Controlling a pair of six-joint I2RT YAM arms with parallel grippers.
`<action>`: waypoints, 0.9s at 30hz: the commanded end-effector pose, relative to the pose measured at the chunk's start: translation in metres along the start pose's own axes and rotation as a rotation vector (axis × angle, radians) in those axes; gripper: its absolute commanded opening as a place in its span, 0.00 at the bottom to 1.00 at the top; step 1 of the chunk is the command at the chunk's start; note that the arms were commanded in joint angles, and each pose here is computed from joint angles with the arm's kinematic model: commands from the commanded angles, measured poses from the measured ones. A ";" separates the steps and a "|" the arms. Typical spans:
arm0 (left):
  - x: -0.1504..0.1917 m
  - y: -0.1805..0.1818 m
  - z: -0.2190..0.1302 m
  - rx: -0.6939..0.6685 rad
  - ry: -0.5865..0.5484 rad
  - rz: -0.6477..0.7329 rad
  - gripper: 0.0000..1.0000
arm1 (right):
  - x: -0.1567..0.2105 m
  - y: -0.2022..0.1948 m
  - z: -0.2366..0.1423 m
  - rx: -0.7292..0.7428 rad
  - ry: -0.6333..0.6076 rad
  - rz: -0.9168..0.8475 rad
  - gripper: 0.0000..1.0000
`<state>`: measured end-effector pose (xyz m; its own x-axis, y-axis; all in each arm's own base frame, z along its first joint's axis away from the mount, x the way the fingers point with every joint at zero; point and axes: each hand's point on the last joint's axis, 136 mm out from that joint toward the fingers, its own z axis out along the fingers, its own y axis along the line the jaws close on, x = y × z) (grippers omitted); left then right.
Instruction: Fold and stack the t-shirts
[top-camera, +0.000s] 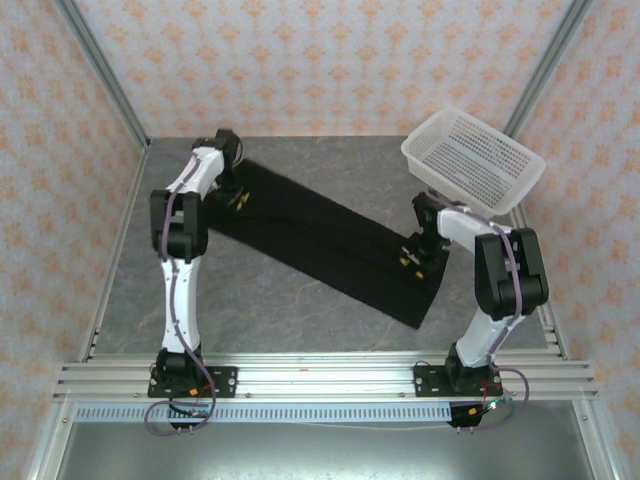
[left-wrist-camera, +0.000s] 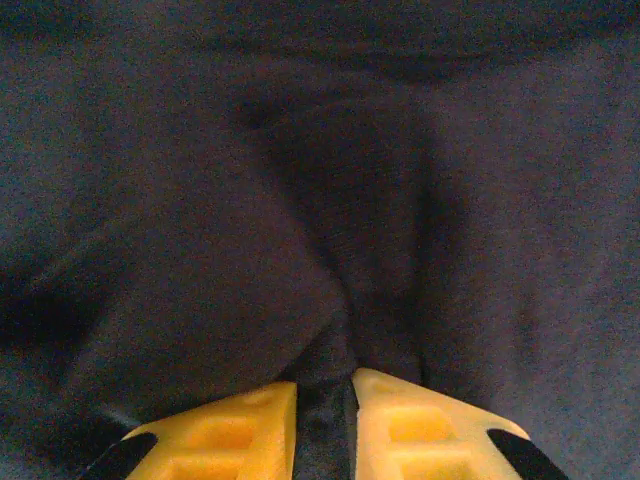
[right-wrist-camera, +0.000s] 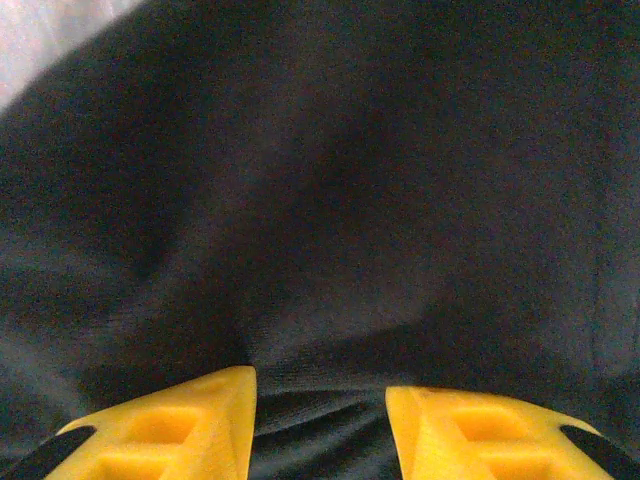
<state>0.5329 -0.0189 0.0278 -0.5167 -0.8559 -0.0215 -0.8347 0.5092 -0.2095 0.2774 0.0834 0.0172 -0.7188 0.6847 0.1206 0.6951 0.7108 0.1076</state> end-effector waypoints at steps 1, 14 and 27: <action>-0.016 -0.039 0.040 0.080 -0.005 0.022 0.21 | 0.063 -0.015 0.025 0.038 0.136 0.147 0.42; -0.034 -0.158 -0.091 0.591 -0.194 0.100 0.54 | 0.077 0.026 -0.045 -0.128 0.005 0.175 0.54; 0.054 -0.048 -0.048 0.355 -0.048 -0.222 0.30 | 0.022 0.146 -0.062 -0.318 -0.094 -0.537 0.38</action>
<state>0.5306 -0.1039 0.1359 -0.4508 -0.8924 -0.0199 -0.7189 0.3762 -0.5845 0.3473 0.1793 0.1060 -0.8955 0.4415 -0.0564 0.3814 0.8264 0.4143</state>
